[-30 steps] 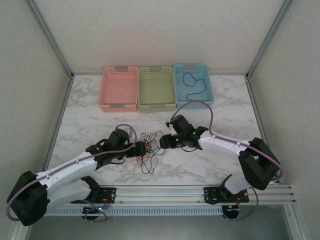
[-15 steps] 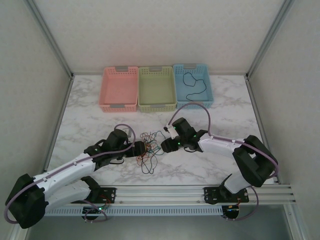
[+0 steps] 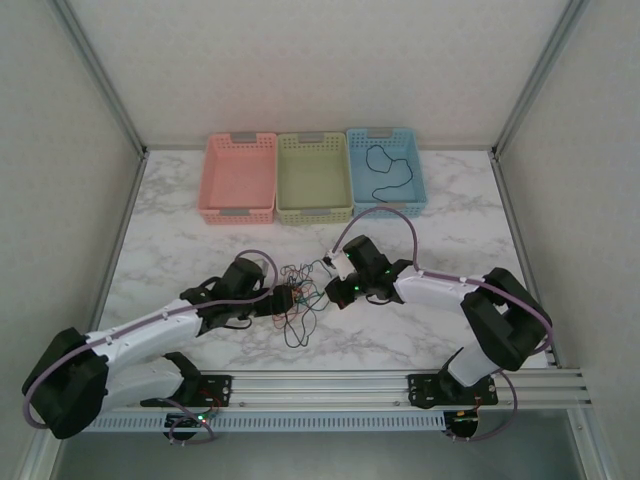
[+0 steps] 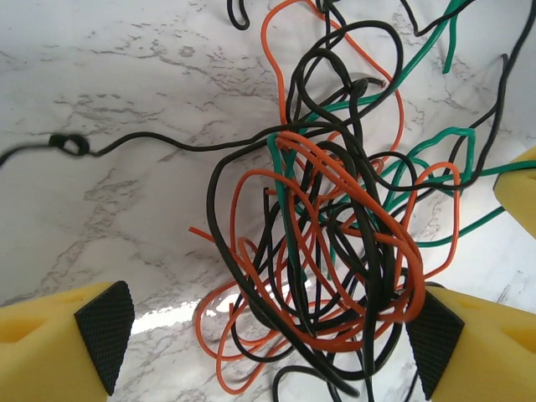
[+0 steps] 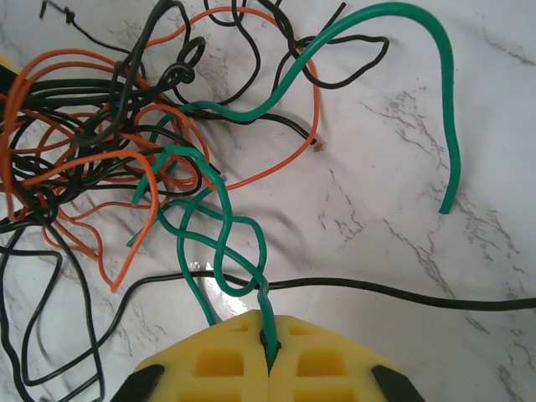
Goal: Untangle the cables
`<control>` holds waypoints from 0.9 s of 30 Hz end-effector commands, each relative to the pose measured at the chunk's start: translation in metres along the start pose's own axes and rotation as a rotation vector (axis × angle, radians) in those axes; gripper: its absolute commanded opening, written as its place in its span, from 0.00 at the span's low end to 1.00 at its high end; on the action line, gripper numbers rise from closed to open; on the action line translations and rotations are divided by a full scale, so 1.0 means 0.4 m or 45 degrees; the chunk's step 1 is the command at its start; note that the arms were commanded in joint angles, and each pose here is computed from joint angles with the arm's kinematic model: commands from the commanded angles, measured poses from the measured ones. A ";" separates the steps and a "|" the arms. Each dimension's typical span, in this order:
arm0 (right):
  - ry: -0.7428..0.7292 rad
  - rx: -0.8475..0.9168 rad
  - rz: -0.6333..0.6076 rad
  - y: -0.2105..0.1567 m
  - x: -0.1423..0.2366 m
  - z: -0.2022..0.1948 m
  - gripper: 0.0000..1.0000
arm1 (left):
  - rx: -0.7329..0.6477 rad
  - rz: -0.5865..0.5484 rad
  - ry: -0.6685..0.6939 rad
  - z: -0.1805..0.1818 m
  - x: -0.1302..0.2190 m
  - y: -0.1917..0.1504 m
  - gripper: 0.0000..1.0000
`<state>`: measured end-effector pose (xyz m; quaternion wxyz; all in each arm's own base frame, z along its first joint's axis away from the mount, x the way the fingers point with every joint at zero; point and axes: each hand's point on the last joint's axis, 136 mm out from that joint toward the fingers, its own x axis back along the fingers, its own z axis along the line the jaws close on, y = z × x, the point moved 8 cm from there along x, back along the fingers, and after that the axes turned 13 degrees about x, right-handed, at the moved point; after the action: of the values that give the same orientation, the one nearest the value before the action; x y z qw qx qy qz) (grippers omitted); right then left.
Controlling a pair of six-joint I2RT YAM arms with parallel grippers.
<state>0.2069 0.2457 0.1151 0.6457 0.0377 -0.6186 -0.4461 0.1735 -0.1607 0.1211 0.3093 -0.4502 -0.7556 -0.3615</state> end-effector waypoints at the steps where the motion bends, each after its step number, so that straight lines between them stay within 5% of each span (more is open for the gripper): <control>1: -0.040 0.022 -0.037 0.024 0.032 0.000 0.00 | 0.007 -0.010 -0.056 -0.021 -0.007 0.014 0.86; 11: -0.032 0.023 -0.042 0.018 0.061 0.012 0.00 | 0.018 0.019 -0.112 -0.068 -0.041 0.035 0.89; 23: 0.009 -0.004 -0.027 0.003 0.051 0.017 0.00 | -0.016 0.064 -0.051 -0.062 -0.098 0.024 0.78; 27: 0.012 -0.006 -0.008 -0.007 0.052 0.019 0.00 | -0.013 0.086 -0.051 -0.060 -0.113 0.019 0.59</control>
<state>0.2009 0.2408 0.1337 0.6415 0.0504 -0.6181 -0.4515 0.1983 -0.1900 0.0959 0.3203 -0.4734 -0.7435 -0.3473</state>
